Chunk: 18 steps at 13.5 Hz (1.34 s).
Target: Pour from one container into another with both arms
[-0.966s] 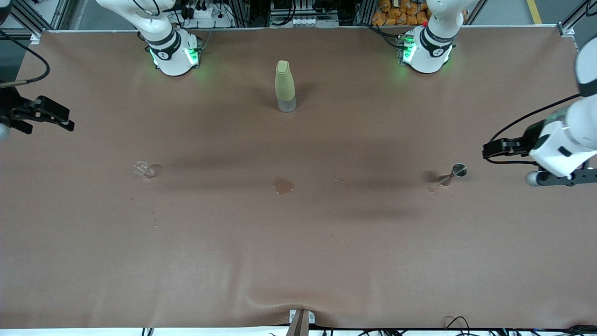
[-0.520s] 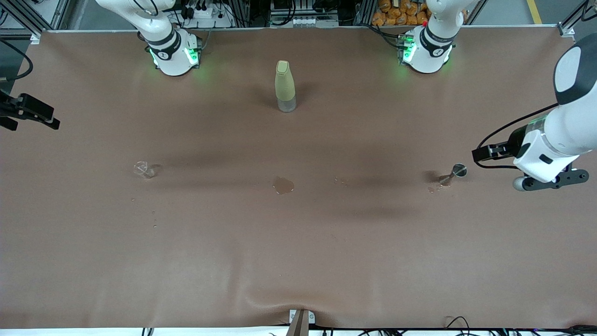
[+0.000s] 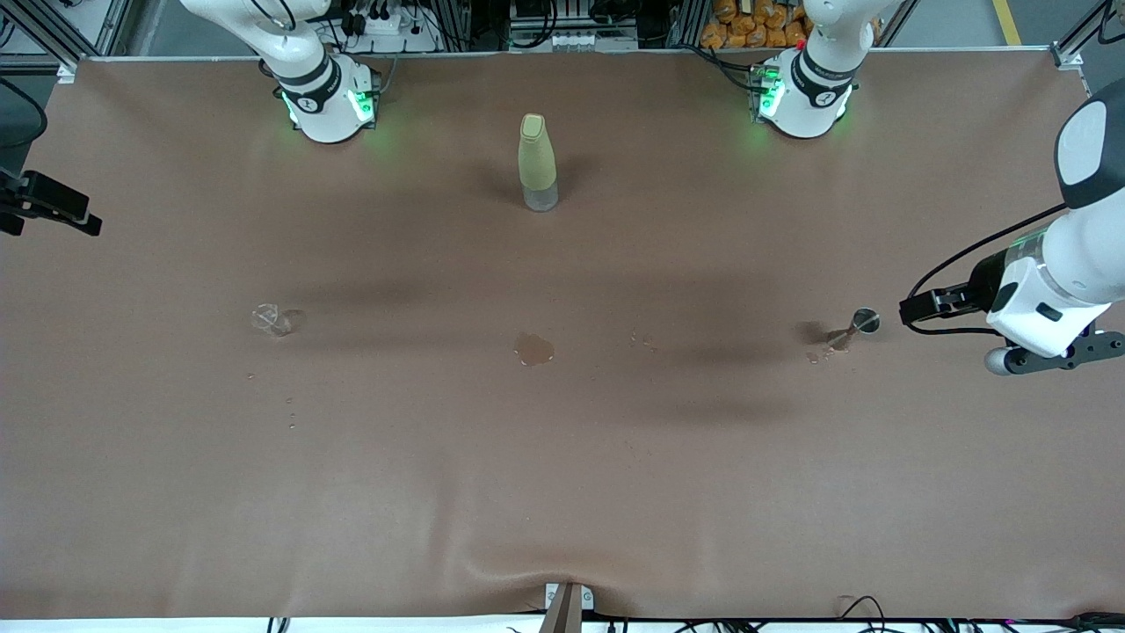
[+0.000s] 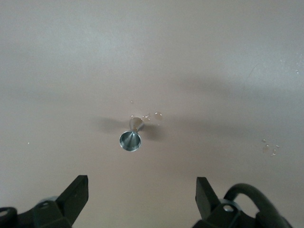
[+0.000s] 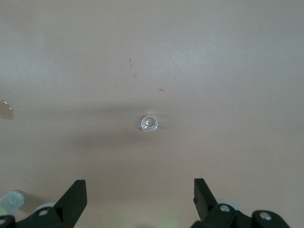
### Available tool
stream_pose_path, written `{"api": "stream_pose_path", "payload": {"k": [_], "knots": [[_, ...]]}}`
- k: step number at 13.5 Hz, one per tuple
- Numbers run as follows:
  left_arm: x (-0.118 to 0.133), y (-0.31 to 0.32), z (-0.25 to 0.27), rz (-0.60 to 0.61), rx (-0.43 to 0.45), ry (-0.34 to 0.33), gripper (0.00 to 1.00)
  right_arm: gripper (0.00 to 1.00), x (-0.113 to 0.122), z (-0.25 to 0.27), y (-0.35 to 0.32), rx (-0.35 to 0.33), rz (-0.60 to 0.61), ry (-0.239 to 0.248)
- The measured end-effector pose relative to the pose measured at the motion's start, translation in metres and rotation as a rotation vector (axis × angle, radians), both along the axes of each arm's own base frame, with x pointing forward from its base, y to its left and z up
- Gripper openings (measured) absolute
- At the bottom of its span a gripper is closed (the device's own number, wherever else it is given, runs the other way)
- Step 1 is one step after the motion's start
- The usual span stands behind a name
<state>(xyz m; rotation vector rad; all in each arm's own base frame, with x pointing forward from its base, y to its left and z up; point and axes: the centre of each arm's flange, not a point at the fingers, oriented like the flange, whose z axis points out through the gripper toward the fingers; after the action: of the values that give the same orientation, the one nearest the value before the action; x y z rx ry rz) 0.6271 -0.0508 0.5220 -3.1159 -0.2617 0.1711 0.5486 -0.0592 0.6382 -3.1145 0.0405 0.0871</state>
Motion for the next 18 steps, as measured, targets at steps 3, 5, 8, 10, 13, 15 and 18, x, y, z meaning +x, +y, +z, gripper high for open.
{"api": "stream_pose_path", "payload": {"k": [3, 5, 8, 10, 13, 15, 18], "knots": [[0.004, -0.002, -0.006, 0.017, 0.008, 0.006, 1.00, 1.00, 0.000, 0.000, 0.000, 0.000, 0.000, 0.001], [0.006, -0.001, -0.007, 0.037, -0.003, 0.011, 1.00, 1.00, 0.000, 0.000, 0.000, 0.000, 0.000, 0.001], [0.005, -0.002, -0.002, 0.034, -0.012, 0.004, 1.00, 1.00, 0.000, 0.000, 0.000, 0.000, 0.000, 0.001], [0.002, -0.001, 0.006, 0.024, -0.013, -0.008, 1.00, 1.00, 0.000, -0.001, 0.001, 0.000, 0.001, 0.002], [-0.003, -0.001, 0.013, 0.021, -0.012, -0.046, 1.00, 1.00, 0.001, -0.001, 0.001, 0.000, 0.001, -0.001], [-0.010, -0.001, 0.015, 0.015, -0.011, -0.100, 1.00, 1.00, 0.001, -0.001, 0.001, 0.002, -0.002, -0.001], [-0.018, 0.004, 0.020, 0.020, -0.005, -0.122, 1.00, 1.00, 0.003, 0.000, 0.001, 0.009, -0.005, -0.014]]}}
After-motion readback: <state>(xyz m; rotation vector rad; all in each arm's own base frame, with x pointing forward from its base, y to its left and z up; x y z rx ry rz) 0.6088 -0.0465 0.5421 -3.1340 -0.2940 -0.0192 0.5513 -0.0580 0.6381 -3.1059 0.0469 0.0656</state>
